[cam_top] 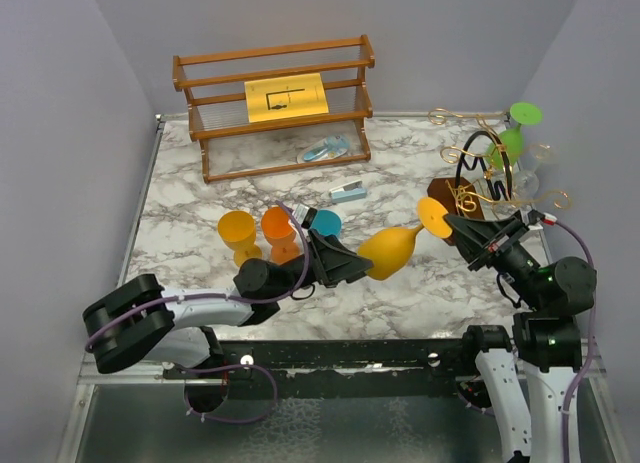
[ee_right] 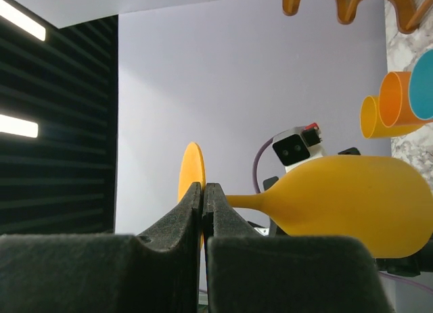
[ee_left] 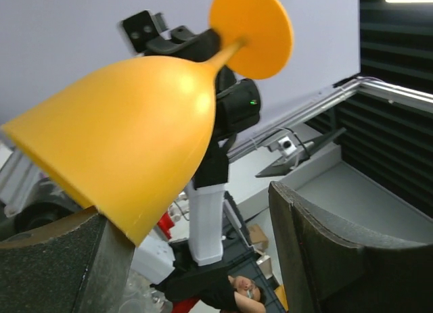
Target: Take the wine glass off the wine glass rack
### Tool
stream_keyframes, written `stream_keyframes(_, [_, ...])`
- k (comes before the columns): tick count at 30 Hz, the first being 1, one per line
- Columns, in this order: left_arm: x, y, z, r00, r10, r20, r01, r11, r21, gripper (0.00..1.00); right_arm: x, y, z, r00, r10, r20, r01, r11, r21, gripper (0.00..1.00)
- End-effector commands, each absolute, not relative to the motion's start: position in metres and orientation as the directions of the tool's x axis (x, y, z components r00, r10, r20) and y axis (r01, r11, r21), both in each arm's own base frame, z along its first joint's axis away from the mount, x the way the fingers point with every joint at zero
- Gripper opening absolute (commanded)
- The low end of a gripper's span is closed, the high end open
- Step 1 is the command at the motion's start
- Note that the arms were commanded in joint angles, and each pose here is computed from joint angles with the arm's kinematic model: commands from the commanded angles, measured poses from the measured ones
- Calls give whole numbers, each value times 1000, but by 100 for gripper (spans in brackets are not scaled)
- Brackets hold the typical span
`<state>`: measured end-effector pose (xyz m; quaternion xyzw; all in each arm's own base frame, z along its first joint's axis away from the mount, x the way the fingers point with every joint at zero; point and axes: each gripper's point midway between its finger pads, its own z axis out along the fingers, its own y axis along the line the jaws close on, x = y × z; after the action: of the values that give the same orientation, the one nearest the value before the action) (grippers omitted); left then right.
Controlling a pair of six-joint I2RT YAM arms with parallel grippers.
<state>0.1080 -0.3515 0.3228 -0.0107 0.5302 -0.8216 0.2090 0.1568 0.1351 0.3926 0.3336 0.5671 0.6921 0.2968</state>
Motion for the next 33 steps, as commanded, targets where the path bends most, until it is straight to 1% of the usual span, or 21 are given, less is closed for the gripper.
stream_keyframes(1, [88,-328,373,-912,-363,-190,379,-572,-727,73,152,140,384,-632,764,128,-31,-190,981,1])
stream_keyframes(3, [88,-330,374,-914,-364,-180,377,-595,-710,70,152,140,381,-631,766,126,-31,-188,982,1])
stream_keyframes(5, [89,-333,375,-919,-354,-174,368,-612,-700,63,153,139,378,-623,773,119,-35,-180,983,1])
stream_keyframes(8, [88,-338,374,-914,-360,-188,383,-606,-698,50,154,137,371,-604,792,88,-48,-146,988,1])
stream_keyframes(10, [88,-338,373,-909,-370,-193,392,-599,-698,41,155,135,367,-584,810,47,-69,-107,992,1])
stream_keyframes(12, [90,-335,369,-905,-384,-185,394,-589,-705,34,155,132,365,-557,830,2,-92,-64,994,2])
stream_keyframes(15, [93,-331,361,-901,-400,-170,389,-571,-723,21,155,127,361,-513,856,-72,-122,10,992,6])
stream_keyframes(17, [92,-330,357,-901,-399,-168,385,-564,-730,14,154,123,359,-480,867,-132,-152,65,986,14])
stream_keyframes(20, [91,-330,351,-903,-395,-172,383,-554,-739,5,154,116,357,-420,881,-219,-190,151,970,33])
stream_keyframes(22, [91,-329,346,-902,-395,-172,381,-542,-750,2,153,111,358,-377,880,-289,-221,218,951,48])
stream_keyframes(23, [91,-329,342,-903,-394,-173,377,-531,-758,0,152,109,359,-354,871,-340,-242,266,933,56])
stream_keyframes(25, [91,-329,331,-906,-387,-172,364,-502,-785,0,150,103,362,-298,855,-426,-274,351,896,68])
stream_keyframes(28, [87,-325,309,-913,-369,-174,337,-441,-832,0,147,93,368,-204,793,-574,-312,503,806,82])
stream_keyframes(29, [86,-324,300,-916,-360,-177,326,-408,-853,0,145,90,371,-176,766,-618,-319,550,772,85])
stream_keyframes(31, [84,-324,278,-922,-339,-185,298,-321,-899,0,142,84,374,-128,713,-690,-327,626,708,90])
stream_keyframes(33, [81,-328,252,-932,-297,-206,267,-183,-946,0,140,80,378,-88,670,-738,-330,679,656,92])
